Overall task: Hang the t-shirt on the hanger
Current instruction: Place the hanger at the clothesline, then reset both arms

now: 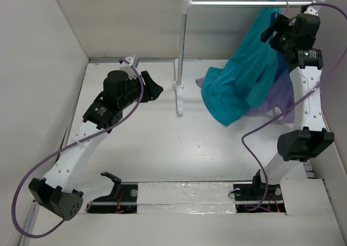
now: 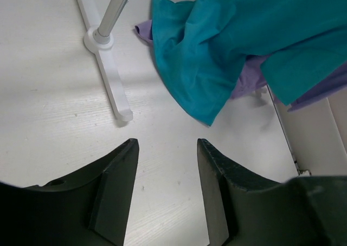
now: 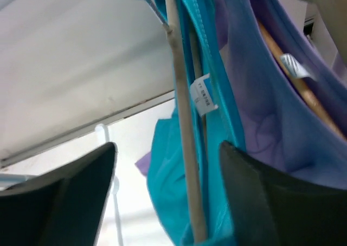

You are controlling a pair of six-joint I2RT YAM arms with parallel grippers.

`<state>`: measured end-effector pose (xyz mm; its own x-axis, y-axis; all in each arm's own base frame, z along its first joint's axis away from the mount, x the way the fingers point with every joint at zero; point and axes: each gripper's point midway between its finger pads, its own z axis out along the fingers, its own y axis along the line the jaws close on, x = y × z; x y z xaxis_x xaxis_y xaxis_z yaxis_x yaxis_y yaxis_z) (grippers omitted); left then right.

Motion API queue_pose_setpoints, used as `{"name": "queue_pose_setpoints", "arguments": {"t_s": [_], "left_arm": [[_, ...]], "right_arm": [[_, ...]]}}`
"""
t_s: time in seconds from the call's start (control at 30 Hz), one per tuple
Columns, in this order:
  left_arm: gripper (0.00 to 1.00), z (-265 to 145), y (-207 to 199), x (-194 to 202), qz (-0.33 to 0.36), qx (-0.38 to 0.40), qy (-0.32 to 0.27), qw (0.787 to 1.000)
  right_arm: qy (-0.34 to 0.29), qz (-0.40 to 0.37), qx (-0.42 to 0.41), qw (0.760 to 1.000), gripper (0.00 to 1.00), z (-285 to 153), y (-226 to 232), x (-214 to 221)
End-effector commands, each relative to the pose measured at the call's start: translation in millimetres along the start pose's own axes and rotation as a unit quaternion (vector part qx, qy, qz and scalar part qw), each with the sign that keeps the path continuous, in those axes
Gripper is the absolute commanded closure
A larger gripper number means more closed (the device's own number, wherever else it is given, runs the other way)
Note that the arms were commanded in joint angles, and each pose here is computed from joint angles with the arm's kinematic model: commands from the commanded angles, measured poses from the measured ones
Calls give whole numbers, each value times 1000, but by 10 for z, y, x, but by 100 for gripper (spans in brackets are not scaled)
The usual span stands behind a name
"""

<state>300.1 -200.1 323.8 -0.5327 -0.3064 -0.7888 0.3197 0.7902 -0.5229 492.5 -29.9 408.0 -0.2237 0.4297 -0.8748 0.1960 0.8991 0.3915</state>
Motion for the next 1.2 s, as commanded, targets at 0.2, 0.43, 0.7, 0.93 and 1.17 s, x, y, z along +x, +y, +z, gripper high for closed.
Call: {"name": "queue_pose_setpoints", "arguments": {"t_s": [0.2, 0.43, 0.7, 0.93, 1.17], "left_arm": [[51, -238, -294, -268, 10, 50, -40, 998], [44, -450, -531, -592, -26, 92, -108, 990], [43, -547, -354, -683, -51, 44, -145, 987], [46, -563, -348, -659, -100, 47, -149, 983], [45, -553, -325, -546, -158, 59, -147, 975]], "right_arm": [[-164, 53, -59, 983, 0, -1243, 329, -784], [-161, 115, -261, 945, 0, -2188, 953, -263], [-1, 65, -361, 930, 0, -2736, 1123, 985], [103, 47, -321, 940, 0, -2808, 696, 1955], [108, 19, -350, 930, 0, -2934, 802, 1973]]}}
